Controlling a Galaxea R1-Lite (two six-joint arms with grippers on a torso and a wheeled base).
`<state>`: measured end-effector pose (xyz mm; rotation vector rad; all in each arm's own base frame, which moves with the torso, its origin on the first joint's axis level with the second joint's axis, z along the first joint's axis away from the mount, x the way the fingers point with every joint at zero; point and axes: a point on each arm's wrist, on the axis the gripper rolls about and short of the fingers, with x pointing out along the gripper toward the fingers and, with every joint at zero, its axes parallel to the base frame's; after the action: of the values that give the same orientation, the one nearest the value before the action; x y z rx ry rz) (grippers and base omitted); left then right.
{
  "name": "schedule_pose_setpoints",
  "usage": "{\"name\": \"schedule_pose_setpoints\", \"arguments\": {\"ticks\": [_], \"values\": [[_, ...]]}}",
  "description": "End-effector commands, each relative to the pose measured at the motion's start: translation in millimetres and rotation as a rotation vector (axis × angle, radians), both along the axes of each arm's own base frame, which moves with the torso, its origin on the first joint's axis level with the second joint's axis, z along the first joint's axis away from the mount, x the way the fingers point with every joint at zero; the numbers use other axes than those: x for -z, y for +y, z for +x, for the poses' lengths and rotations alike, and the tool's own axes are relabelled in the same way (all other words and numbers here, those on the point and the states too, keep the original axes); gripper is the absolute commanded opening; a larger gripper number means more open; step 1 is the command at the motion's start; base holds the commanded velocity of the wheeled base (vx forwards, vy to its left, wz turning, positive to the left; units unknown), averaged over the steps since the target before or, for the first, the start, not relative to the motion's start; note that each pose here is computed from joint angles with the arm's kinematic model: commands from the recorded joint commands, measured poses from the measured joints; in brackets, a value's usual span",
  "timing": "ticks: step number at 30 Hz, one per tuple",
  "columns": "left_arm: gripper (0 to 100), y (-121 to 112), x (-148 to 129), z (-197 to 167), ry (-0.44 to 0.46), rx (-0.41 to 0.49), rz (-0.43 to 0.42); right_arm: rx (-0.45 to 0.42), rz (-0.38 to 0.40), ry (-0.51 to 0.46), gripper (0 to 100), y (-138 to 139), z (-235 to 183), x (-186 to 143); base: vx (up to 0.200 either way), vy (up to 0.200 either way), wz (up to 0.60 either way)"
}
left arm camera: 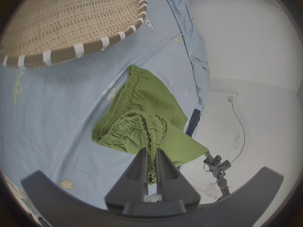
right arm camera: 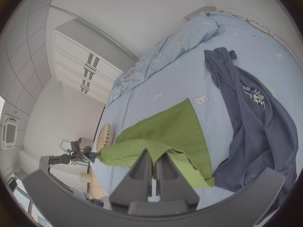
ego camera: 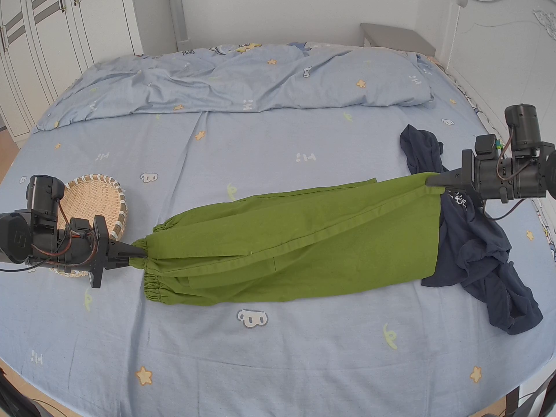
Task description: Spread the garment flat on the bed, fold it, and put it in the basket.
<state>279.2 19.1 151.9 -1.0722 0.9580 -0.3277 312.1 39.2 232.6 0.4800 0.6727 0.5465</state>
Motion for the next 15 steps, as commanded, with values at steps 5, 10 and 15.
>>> {"name": "schedule_pose_setpoints", "arguments": {"ticks": [5, 10, 15], "values": [[0, 7, 2, 30, -0.012, -0.01, 0.003, 0.006, -0.012, 0.024, 0, 4, 52, 21, 0.0, 0.0, 0.0], [0, 8, -5, 34, -0.04, -0.01, 0.006, 0.007, -0.012, 0.01, 0, 4, 60, 23, 0.0, 0.0, 0.0], [0, 9, -14, 39, -0.075, -0.013, 0.011, 0.008, -0.004, -0.059, 0, 5, 75, 7, 0.0, 0.0, 0.0]]}}
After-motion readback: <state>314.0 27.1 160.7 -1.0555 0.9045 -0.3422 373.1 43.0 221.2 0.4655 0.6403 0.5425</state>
